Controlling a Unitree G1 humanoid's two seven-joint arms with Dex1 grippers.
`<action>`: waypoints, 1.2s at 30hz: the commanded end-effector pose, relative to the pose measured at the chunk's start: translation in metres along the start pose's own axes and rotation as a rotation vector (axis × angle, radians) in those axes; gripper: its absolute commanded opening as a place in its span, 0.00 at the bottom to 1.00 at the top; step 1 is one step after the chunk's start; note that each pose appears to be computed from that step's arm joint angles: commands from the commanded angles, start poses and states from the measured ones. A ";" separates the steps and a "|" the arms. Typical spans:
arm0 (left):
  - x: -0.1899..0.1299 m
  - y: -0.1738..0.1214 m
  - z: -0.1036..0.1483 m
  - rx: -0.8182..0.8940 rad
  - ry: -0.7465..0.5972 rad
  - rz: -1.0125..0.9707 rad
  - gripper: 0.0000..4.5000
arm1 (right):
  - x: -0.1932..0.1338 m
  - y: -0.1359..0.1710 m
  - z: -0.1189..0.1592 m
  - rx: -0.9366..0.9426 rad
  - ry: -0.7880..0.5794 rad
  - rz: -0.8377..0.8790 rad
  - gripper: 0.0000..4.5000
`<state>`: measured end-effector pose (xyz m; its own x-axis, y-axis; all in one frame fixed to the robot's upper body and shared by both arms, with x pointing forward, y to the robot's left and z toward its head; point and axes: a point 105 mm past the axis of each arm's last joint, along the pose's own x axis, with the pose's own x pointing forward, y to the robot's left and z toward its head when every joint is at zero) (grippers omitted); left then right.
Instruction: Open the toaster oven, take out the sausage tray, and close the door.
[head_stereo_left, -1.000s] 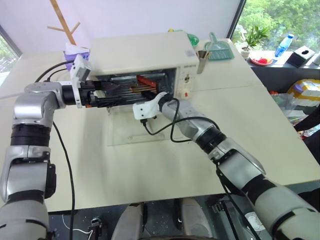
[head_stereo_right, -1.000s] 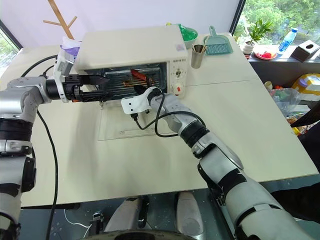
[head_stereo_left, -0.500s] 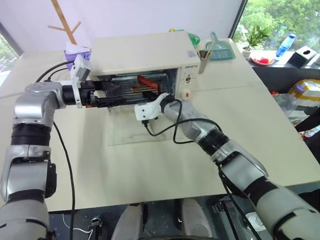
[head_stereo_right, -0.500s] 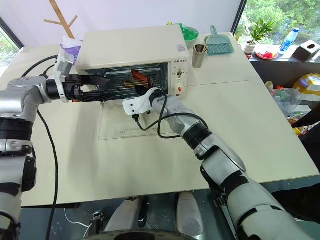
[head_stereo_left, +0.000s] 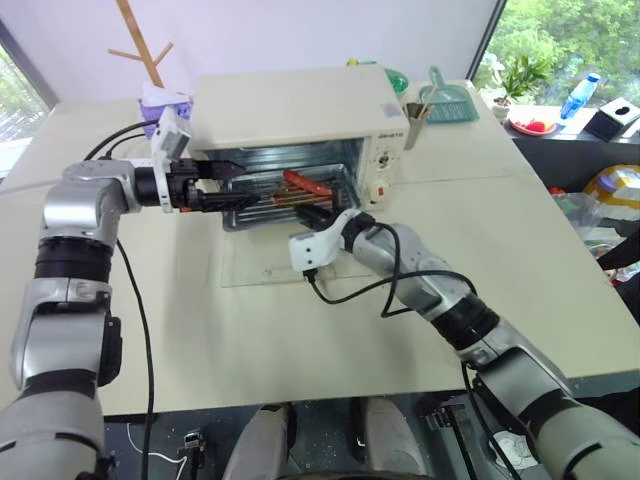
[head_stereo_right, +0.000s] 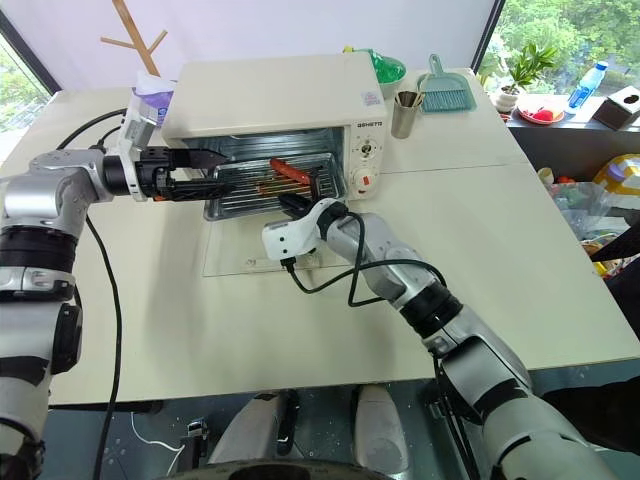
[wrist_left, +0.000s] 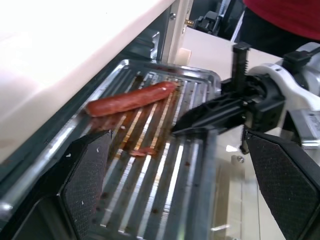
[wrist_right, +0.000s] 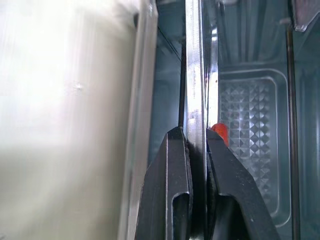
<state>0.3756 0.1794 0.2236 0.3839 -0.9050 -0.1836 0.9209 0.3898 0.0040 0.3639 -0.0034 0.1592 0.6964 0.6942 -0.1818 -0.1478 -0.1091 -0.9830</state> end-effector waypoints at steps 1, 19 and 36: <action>-0.009 0.008 0.014 0.046 -0.011 0.053 1.00 | -0.010 -0.005 0.003 -0.020 -0.030 -0.020 0.01; -0.011 0.014 0.012 0.041 0.011 0.054 1.00 | -0.049 -0.010 0.007 0.034 -0.148 -0.123 0.01; -0.065 -0.015 0.035 -0.223 -0.122 0.007 1.00 | -0.076 -0.005 -0.001 -0.097 -0.220 -0.162 0.01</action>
<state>0.3561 0.2192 0.2505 0.4260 -0.8964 -0.1222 0.8759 0.4425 -0.1926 0.3096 -0.0479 0.1580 0.5150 0.8525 -0.0898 -0.0370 -0.0826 -0.9959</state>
